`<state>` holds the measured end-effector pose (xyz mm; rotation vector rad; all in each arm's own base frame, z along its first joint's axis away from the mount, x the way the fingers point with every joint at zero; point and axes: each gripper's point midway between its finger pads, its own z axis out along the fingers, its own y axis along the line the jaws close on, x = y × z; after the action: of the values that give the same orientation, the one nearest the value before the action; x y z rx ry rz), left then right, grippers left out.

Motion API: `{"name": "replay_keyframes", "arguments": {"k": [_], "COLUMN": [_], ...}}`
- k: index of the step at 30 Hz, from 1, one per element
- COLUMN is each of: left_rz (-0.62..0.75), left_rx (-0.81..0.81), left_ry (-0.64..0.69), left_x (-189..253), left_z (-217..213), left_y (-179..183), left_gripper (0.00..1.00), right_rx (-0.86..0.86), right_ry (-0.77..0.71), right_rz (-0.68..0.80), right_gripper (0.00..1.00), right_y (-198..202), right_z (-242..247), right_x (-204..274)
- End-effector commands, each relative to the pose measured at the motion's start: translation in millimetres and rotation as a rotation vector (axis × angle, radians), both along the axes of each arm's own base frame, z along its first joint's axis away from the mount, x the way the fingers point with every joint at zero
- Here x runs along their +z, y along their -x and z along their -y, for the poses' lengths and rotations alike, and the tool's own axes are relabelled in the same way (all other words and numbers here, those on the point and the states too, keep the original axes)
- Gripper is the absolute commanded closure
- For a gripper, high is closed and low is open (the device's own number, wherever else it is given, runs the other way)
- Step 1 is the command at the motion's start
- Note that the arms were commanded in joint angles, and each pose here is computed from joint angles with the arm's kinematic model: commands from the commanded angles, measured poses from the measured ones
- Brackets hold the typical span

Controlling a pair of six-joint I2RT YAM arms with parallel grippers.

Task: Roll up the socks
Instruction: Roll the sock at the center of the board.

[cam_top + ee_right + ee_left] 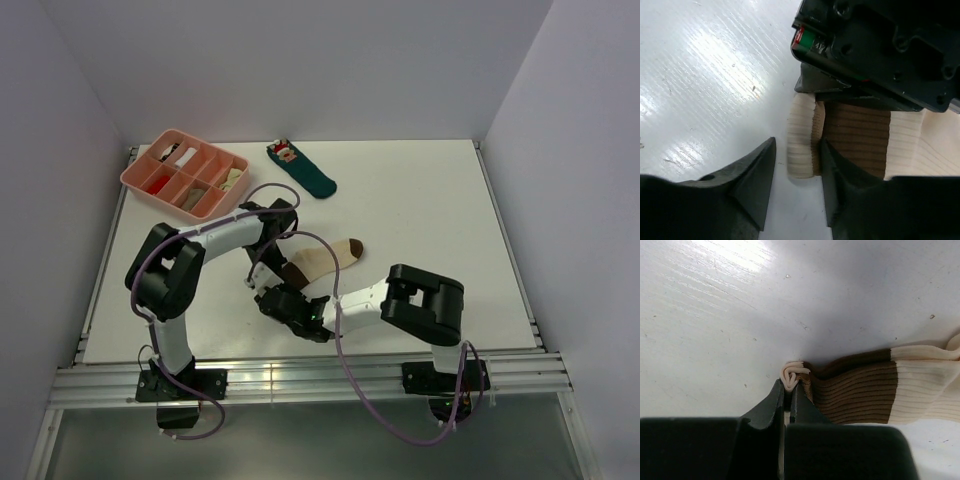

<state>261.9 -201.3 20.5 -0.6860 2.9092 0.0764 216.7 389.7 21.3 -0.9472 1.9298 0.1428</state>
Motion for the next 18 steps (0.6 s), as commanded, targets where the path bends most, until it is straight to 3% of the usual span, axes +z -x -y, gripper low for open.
{"name": "replay_keyframes", "arguments": {"k": [1, 3, 8, 13, 14, 16, 18], "left_rz": [-0.041, -0.034, 0.012, 0.139, 0.151, 0.184, 0.194], "left_rx": [-0.030, -0.032, -0.042, -0.030, -0.021, 0.005, 0.032], "left_ry": [-0.064, -0.053, 0.011, 0.041, 0.042, 0.054, 0.070], "left_x": [-7, -7, -2, 17, 19, 25, 24], "left_z": [-13, -12, -5, -10, -13, -20, -26], "left_y": [10, 9, 7, -2, -4, -7, -6], "left_gripper": [0.99, 0.99, 0.97, 0.81, 0.70, 0.58, 0.53], "right_rx": [-0.040, -0.049, -0.027, 0.002, 0.014, 0.010, 0.015], "right_ry": [0.037, 0.066, 0.057, -0.047, -0.080, -0.123, -0.193], "right_rz": [0.042, 0.035, -0.015, -0.117, -0.157, -0.223, -0.304], "right_gripper": [0.55, 0.62, 1.00, 1.00, 1.00, 1.00, 1.00], "right_y": [-6, -6, 5, 16, 17, 20, 18], "right_z": [3, 9, 15, 8, 8, 12, 12], "right_x": [-3, -14, -25, -20, -19, -22, -20]}}
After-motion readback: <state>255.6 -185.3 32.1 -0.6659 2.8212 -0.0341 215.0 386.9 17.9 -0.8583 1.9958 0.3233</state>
